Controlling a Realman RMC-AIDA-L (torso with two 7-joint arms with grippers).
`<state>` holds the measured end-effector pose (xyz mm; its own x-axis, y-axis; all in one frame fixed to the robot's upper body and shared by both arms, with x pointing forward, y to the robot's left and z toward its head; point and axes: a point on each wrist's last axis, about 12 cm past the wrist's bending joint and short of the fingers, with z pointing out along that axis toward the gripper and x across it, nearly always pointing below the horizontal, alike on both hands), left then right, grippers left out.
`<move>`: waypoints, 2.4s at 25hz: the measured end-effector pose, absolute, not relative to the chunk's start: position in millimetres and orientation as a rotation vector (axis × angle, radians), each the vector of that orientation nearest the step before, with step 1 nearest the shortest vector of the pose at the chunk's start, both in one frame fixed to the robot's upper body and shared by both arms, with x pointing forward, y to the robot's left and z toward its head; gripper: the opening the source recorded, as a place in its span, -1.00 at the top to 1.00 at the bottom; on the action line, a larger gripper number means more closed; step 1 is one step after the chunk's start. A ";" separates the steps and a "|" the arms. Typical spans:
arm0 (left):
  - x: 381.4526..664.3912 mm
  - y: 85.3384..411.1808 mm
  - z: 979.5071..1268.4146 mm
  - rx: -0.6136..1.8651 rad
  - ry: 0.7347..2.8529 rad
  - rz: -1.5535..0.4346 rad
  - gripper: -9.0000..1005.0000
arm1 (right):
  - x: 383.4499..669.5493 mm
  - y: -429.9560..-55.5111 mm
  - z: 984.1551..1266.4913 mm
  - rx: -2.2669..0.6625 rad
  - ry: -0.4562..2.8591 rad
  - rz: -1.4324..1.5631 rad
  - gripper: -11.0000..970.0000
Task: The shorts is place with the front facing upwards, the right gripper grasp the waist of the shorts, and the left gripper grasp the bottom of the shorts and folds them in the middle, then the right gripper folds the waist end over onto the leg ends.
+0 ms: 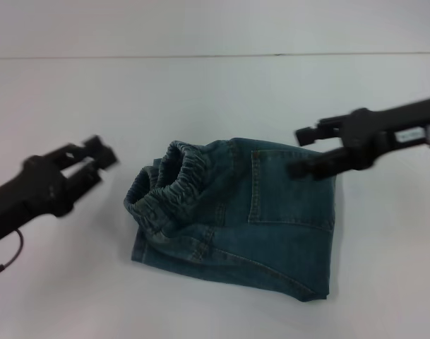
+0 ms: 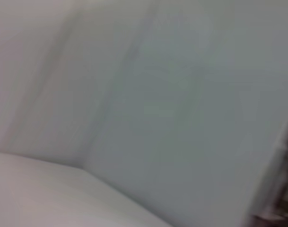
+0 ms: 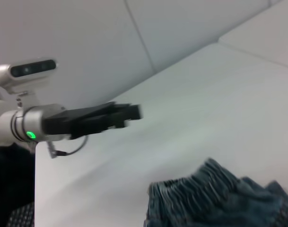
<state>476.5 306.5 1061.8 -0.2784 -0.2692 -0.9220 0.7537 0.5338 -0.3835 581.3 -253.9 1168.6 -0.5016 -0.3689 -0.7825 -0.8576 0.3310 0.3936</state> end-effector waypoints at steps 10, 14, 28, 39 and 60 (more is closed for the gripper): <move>512.5 248.5 1081.1 0.734 1.630 -1.322 -0.17 | 552.4 -304.9 1148.8 -0.934 2.013 1.095 -0.95; 526.8 228.0 1072.2 0.766 1.726 -1.282 -0.54 | 547.5 -314.3 1147.9 -0.905 2.015 1.094 -0.95; 553.3 234.0 1051.5 0.668 1.923 -0.983 -0.80 | 545.9 -316.5 1147.2 -0.889 2.007 1.094 -0.95; 551.6 260.1 1048.3 0.612 1.954 -0.844 -0.81 | 546.2 -315.2 1147.3 -0.890 2.003 1.098 -0.95; 481.3 331.9 1086.4 0.740 2.015 -1.065 -0.80 | 520.4 -298.1 1103.6 -1.005 1.854 1.070 -0.95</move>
<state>481.3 331.9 1086.4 -0.5694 0.1494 -0.8084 0.7521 0.4918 -0.4388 520.4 -298.1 1103.6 -0.4036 -0.2532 -0.8792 -0.8881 0.3397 0.3098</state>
